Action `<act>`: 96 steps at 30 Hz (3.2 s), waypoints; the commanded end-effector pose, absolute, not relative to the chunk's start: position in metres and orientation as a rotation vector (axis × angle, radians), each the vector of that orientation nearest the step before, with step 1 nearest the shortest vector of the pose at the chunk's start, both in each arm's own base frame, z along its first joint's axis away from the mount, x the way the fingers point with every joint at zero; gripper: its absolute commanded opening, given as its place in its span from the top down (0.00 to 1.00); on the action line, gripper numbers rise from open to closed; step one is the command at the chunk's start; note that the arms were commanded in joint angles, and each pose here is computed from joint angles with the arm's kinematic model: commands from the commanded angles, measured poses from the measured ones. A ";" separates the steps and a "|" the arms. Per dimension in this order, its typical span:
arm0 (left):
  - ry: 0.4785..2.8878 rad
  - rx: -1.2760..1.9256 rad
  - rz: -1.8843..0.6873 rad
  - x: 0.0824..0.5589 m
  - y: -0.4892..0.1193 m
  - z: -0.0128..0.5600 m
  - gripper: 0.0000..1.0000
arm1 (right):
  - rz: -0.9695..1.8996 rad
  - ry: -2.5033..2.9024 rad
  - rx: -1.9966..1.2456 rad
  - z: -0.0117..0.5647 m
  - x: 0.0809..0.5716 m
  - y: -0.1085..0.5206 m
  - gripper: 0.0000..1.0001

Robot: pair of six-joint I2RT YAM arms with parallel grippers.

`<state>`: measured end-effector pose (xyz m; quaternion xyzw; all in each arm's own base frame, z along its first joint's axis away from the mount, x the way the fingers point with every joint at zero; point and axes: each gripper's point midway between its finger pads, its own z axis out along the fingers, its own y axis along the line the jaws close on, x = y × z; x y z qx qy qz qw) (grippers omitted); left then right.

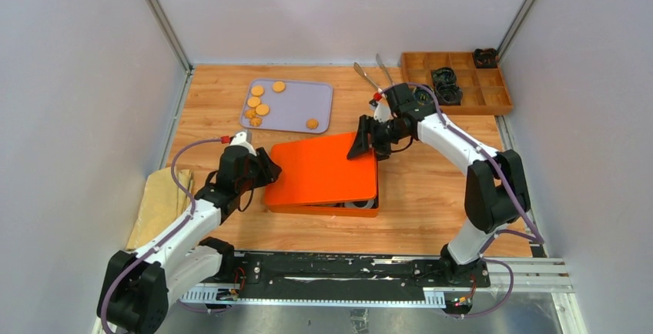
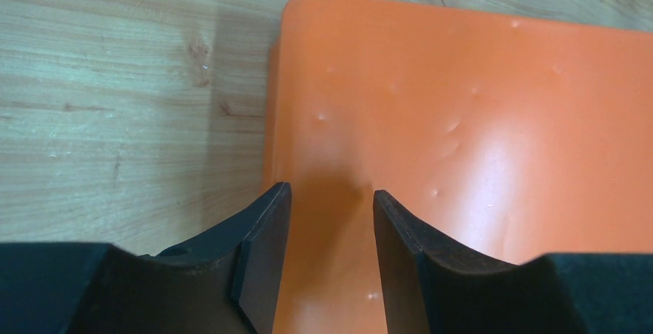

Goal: Pack the cookies

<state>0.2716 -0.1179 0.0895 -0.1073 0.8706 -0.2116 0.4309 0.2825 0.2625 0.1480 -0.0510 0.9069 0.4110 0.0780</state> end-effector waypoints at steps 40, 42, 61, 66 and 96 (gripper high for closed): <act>1.970 -0.504 -0.079 0.259 -0.029 0.224 0.55 | 0.083 2.809 0.109 0.094 0.256 0.109 0.85; 2.004 -0.541 0.034 0.258 -0.015 0.215 0.57 | 0.100 2.820 0.100 0.089 0.259 0.113 0.95; 2.366 -0.502 -0.005 0.276 -0.058 0.082 0.74 | 0.186 2.935 0.040 0.044 0.260 0.132 1.00; 2.413 -0.483 -0.136 0.285 -0.083 0.064 0.76 | 0.234 2.962 0.025 0.037 0.259 0.141 1.00; 2.395 -0.368 -0.394 0.294 -0.129 0.069 0.78 | 0.314 2.955 -0.079 0.054 0.248 0.187 1.00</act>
